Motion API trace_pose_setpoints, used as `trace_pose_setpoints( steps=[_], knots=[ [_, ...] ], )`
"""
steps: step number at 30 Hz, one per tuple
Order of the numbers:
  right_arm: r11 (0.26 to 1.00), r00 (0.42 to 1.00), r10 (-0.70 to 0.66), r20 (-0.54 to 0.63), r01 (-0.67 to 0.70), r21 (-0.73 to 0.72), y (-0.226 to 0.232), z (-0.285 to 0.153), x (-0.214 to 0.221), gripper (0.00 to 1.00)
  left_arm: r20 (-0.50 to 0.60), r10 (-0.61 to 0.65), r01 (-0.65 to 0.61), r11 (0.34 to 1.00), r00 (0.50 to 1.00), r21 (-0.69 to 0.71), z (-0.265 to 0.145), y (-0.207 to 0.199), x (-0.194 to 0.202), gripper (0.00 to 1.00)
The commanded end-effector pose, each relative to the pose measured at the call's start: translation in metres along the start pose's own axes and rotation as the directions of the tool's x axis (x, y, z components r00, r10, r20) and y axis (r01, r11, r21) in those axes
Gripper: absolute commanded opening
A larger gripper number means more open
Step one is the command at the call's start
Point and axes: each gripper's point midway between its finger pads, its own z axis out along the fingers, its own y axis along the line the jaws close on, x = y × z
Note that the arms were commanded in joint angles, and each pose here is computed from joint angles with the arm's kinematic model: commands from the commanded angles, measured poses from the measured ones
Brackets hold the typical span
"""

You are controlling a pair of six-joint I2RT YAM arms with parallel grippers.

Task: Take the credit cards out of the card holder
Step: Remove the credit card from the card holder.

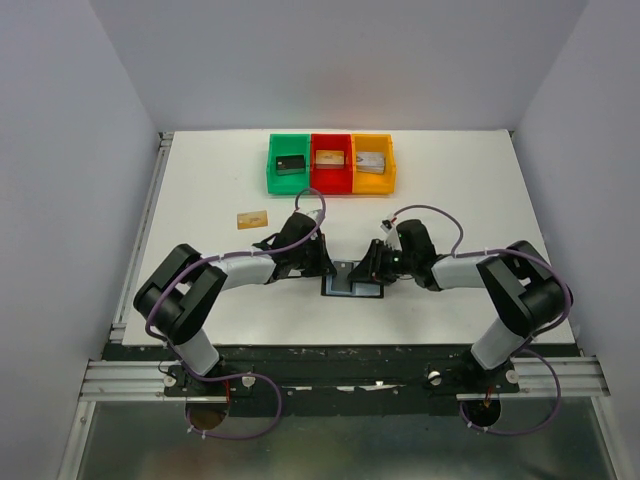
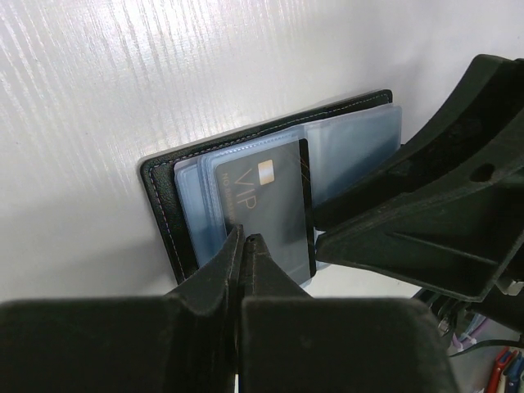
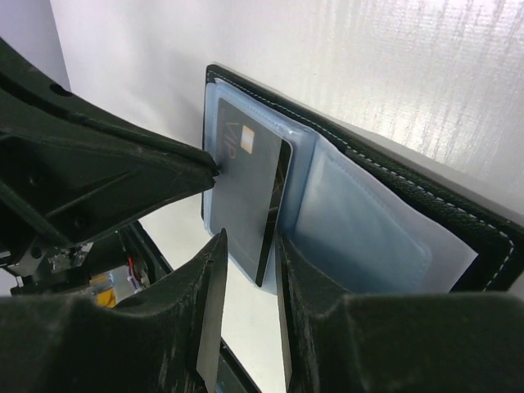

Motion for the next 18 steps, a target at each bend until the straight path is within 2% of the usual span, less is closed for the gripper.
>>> trace_pose_setpoints(
  steps=[1, 18],
  knots=[
    [0.999, 1.000, 0.010, 0.002, -0.009, -0.038, 0.004, 0.005, -0.003, 0.38, 0.013, 0.006, -0.006, 0.999, 1.000, -0.041, -0.003, 0.005, -0.002, 0.01],
    [1.000, 1.000, 0.013, -0.007, -0.014, -0.028, 0.000, 0.008, -0.003, 0.38, 0.064, 0.026, -0.024, 0.999, 0.998, -0.033, -0.014, -0.002, -0.011, 0.02]
  ],
)
